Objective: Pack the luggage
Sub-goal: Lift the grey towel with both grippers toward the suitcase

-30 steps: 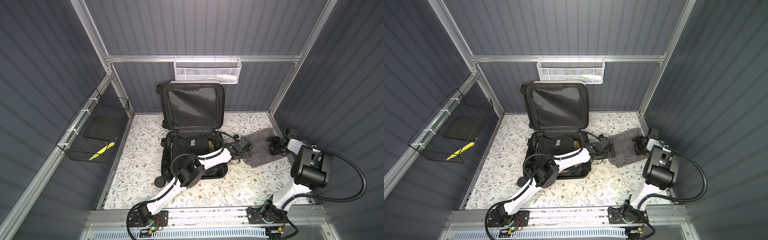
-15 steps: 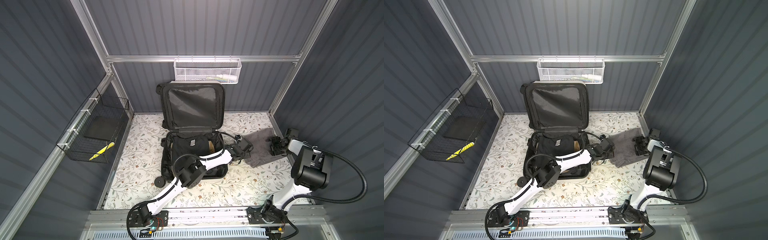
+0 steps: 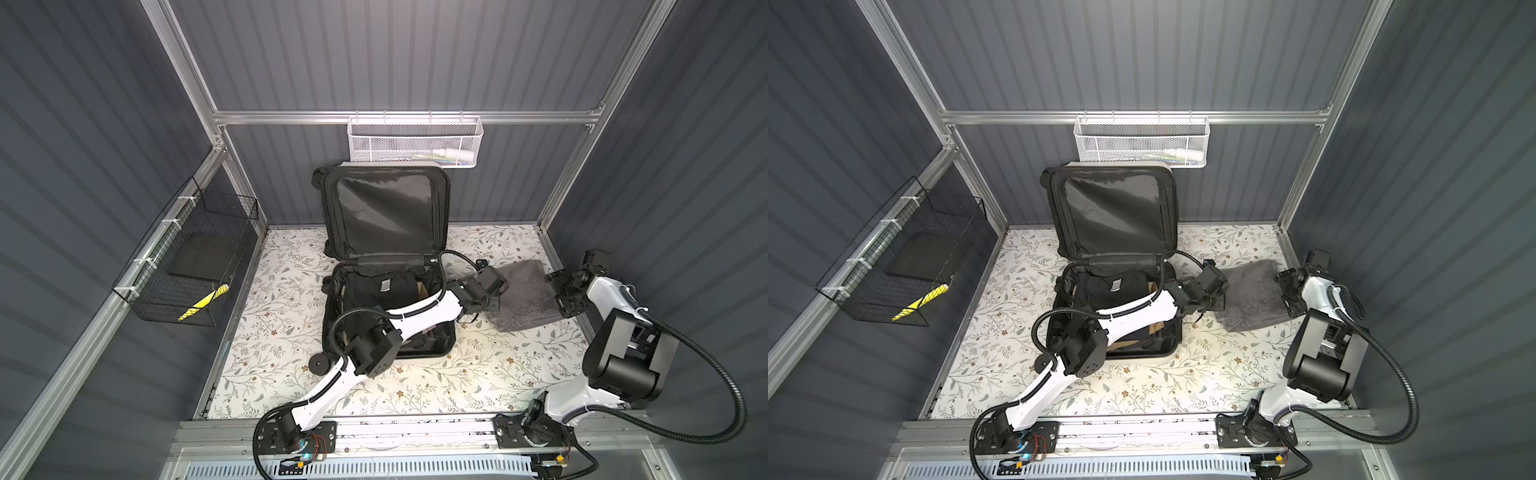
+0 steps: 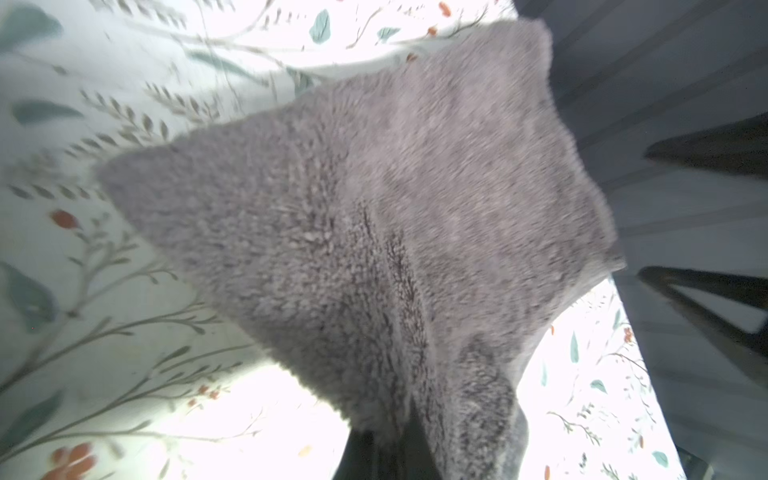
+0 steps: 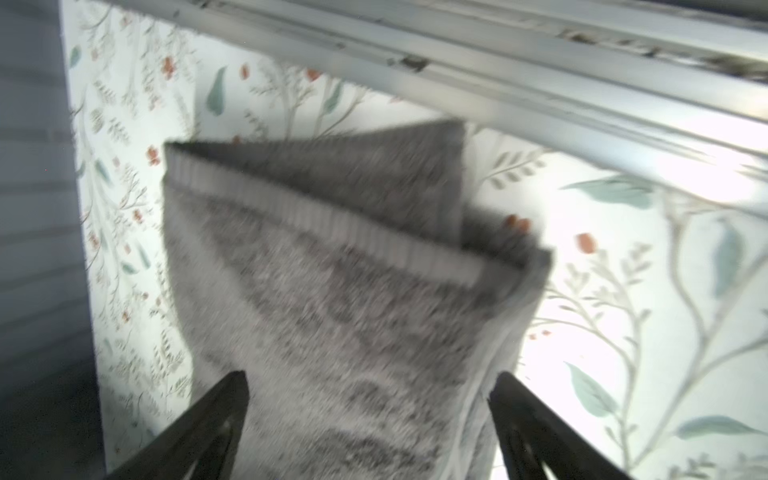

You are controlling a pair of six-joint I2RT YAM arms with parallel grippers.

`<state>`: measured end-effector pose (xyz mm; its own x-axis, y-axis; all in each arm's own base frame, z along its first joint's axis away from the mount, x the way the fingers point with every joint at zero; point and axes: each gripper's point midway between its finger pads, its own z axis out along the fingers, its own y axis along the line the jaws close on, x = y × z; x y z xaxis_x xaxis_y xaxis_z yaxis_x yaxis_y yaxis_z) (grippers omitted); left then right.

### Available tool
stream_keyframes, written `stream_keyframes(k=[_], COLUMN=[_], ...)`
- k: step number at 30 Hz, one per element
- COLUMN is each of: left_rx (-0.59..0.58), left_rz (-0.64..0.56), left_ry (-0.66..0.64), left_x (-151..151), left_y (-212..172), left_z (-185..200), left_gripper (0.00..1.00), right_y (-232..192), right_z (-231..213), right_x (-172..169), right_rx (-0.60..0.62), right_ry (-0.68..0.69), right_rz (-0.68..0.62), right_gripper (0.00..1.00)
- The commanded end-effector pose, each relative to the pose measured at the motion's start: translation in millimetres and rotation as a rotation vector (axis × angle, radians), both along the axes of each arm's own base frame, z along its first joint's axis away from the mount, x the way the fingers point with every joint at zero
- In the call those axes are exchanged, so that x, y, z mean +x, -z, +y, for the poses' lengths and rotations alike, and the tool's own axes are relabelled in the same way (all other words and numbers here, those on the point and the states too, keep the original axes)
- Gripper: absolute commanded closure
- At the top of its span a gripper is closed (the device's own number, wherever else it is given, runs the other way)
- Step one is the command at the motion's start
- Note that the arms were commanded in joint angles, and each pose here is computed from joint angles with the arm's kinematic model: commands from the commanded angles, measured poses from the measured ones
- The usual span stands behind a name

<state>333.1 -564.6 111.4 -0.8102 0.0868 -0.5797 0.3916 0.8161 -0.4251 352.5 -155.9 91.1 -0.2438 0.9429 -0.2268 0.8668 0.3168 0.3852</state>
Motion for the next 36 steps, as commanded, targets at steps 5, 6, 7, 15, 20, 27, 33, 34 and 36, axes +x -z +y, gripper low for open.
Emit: stream_keyframes(k=[5,6,7,15,20,27,33,34,36], left_rx=[0.07,0.072,0.075,0.08,0.078,0.073,0.055,0.048,0.025], left_rz=[-0.017,-0.015,-0.015,-0.013,-0.012,-0.012,-0.034,-0.041,-0.063], left_ry=[0.024,0.027,0.028,0.025,0.024,0.026,0.054,0.066,0.09], left_x=[3.9,3.5,3.6,5.7,7.7,10.1,13.5,14.4,19.0], left_y=[-5.6,-4.6,-3.2,-2.4,-1.5,-1.8,-14.7,-19.8,-36.4], left_z=[19.9,19.8,19.8,22.1,21.6,21.0,18.5,17.6,16.8], left_gripper=[1.0,1.0,1.0,1.0,1.0,1.0,1.0,1.0,1.0], right_y=[30.5,34.3,37.4,56.8,64.0,72.8,63.9,60.3,48.4], right_z=[-8.1,-6.8,-6.3,-1.0,1.1,8.9,17.8,18.9,22.2], right_x=[-35.5,-36.3,-36.1,-25.0,-12.8,1.8,12.8,14.5,18.4], right_rx=[0.003,0.014,0.023,0.098,0.134,0.202,0.248,0.252,0.263], right_ry=[0.045,0.042,0.041,0.014,-0.011,-0.038,-0.067,-0.071,-0.078], right_rz=[0.14,0.142,0.141,0.118,0.098,0.05,-0.045,-0.066,-0.121], right_gripper=[0.02,0.02,0.02,0.04,0.07,0.3,0.86,0.94,1.0])
